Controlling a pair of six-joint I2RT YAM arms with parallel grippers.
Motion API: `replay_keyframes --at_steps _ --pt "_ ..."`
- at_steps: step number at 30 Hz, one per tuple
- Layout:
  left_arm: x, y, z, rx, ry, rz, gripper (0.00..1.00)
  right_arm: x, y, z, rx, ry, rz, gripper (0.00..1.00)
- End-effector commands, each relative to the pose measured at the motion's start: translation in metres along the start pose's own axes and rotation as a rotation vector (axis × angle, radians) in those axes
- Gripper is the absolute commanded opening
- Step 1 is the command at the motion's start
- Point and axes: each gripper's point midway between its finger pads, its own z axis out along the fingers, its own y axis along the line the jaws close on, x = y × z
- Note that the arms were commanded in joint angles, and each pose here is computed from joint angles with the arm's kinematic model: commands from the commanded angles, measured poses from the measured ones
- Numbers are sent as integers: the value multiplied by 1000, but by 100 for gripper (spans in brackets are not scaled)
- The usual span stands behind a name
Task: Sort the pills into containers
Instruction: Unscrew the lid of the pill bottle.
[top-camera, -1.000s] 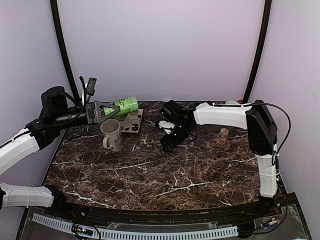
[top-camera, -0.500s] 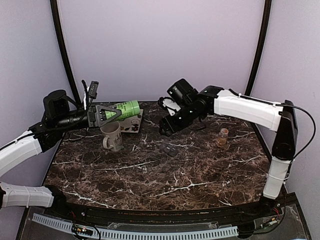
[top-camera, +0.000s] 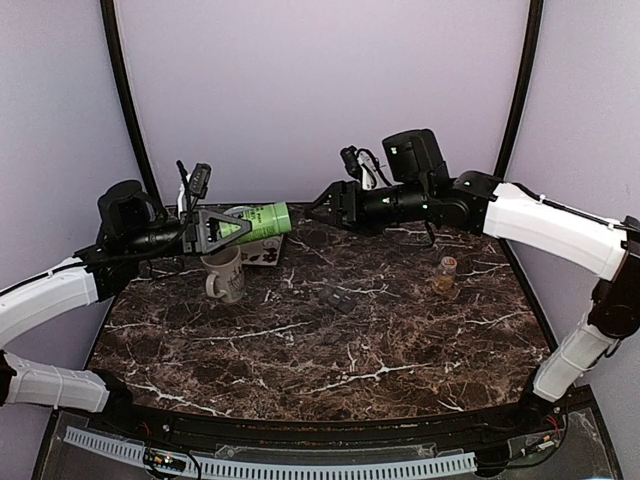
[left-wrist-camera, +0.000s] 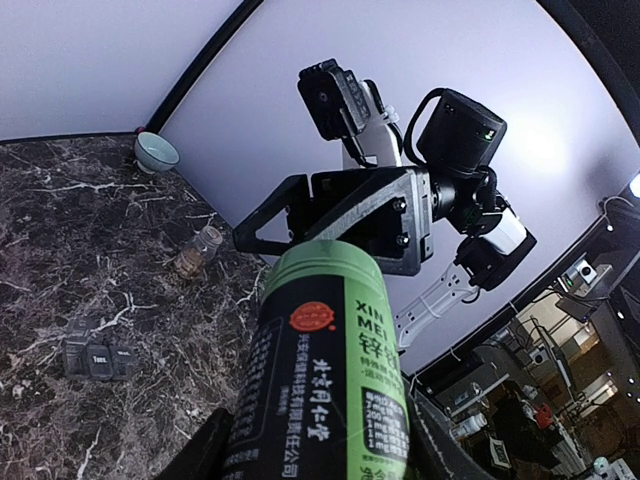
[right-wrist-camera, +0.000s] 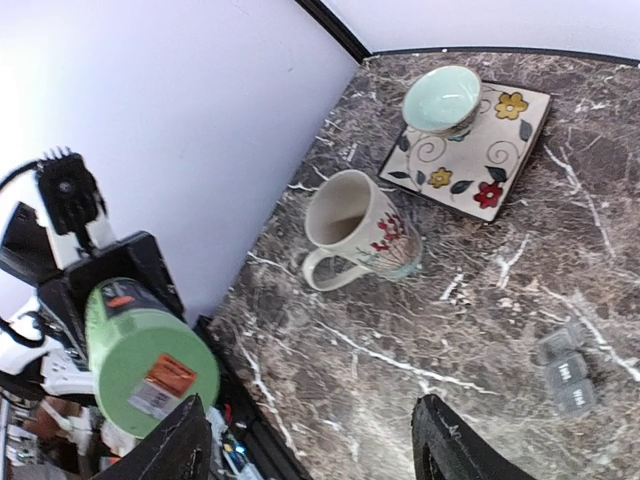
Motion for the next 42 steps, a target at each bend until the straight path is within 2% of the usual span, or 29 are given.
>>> replay_keyframes --at_steps 1,5,7,15,39,42 --pt "-8 -20 2 117 -3 38 0 -20 35 -19 -203 -79 146 69" --pt "-8 -20 6 148 18 29 0 -26 41 -24 -271 -138 134 69" --pt "-8 -20 8 158 28 26 0 -21 50 -27 -336 -97 244 68" --pt "-10 -21 13 187 46 25 0 -17 68 -23 -470 -48 297 68" --pt "-20 -24 19 210 46 30 0 14 75 -3 -492 90 296 67" --pt "-20 -24 19 211 47 31 0 11 81 -5 -505 91 285 63"
